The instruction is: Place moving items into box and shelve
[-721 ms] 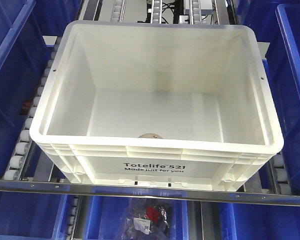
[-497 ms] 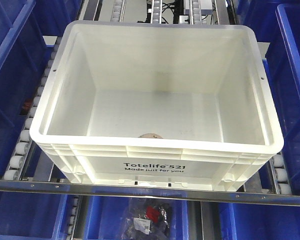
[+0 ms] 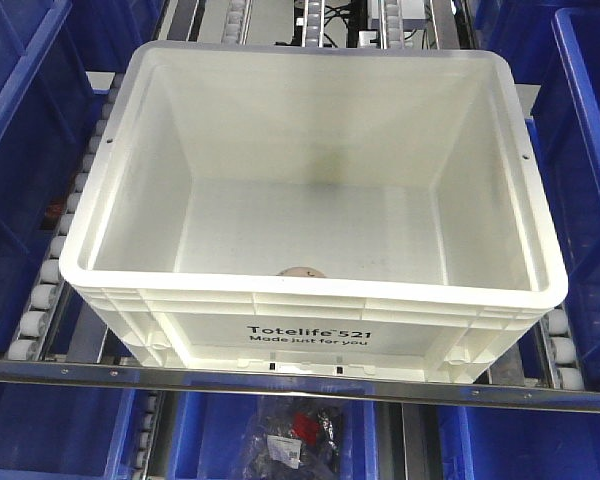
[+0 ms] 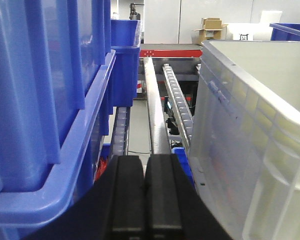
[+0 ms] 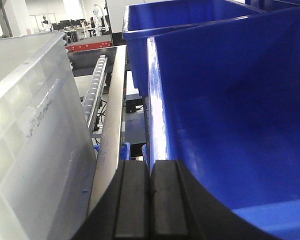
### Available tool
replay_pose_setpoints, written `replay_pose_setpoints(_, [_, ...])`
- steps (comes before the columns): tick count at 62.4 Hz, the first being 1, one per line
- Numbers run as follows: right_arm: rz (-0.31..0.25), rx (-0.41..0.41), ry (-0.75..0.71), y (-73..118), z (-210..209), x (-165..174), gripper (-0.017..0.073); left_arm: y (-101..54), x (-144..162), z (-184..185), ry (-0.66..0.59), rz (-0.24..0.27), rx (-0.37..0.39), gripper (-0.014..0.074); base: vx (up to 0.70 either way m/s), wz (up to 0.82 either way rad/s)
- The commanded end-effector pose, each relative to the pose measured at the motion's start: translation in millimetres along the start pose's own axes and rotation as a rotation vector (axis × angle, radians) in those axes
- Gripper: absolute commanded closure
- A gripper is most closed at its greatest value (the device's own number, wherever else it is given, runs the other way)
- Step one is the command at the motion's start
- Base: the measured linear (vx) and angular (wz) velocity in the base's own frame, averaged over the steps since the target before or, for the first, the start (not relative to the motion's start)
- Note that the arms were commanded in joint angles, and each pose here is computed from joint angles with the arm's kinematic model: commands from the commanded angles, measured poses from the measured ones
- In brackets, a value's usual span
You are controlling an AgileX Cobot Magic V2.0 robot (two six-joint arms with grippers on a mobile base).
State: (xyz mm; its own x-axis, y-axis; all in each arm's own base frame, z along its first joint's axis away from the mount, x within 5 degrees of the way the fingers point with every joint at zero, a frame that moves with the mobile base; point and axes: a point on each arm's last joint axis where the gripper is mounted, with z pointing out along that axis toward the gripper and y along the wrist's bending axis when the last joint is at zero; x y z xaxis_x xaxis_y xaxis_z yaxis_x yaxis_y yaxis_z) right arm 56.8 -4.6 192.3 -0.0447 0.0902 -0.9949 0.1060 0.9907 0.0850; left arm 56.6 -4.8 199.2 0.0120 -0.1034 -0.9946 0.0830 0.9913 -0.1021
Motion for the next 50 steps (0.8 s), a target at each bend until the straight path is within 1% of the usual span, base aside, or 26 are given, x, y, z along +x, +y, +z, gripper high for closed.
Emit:
replay_pose_setpoints(1, [-0.039, 0.02, -0.107, -1.7, -2.0, -7.3, 0.0568, 0.4, -1.5, -0.2, -0.072, -0.013, 0.003, 0.06, 0.0, 0.0])
replay_pose_setpoints(6, [-0.064, 0.026, -0.118, -2.0, -2.1, -8.3, 0.0568, 0.4, -1.5, -0.2, -0.072, -0.013, 0.003, 0.06, 0.0, 0.0])
replay_pose_setpoints(15, [-0.059, 0.029, -0.131, -2.2, -2.2, -9.5, 0.0568, 0.4, -1.5, -0.2, -0.072, -0.013, 0.003, 0.06, 0.0, 0.0])
replay_pose_setpoints(21, [-0.08, 0.03, -0.13, -2.3, -2.2, -9.5, 0.0568, 0.4, -1.5, -0.2, -0.072, -0.013, 0.003, 0.06, 0.0, 0.0])
replay_pose_setpoints(26, [-0.088, -0.007, -0.126, -0.3, -2.1, -9.1, 0.0568, 0.4, -1.5, -0.2, -0.072, -0.013, 0.003, 0.06, 0.0, 0.0])
replay_pose_setpoints(29, [-0.077, -0.038, -0.109, 1.1, -2.0, -7.6, 0.0567, 0.4, -1.5, -0.2, -0.072, -0.013, 0.003, 0.06, 0.0, 0.0])
replay_pose_setpoints(33, [-0.074, -0.054, -0.064, 1.6, -1.7, -3.6, 0.0566, 0.4, -1.5, -0.2, -0.072, -0.013, 0.003, 0.06, 0.0, 0.0])
replay_pose_setpoints(37, [-0.102, -0.055, -0.037, 1.5, -1.5, -1.1, 0.0566, 0.4, -1.5, -0.2, -0.072, -0.013, 0.003, 0.06, 0.0, 0.0])
replay_pose_setpoints(41, [-0.12, -0.057, -0.042, 1.6, -1.6, -1.5, 0.0566, 0.4, -1.5, -0.2, -0.072, -0.013, 0.003, 0.06, 0.0, 0.0])
replay_pose_setpoints(50, [-0.087, -0.067, -0.1, 2.8, -2.0, -6.8, 0.0565, 0.4, -1.5, -0.2, -0.072, -0.013, 0.003, 0.06, 0.0, 0.0])
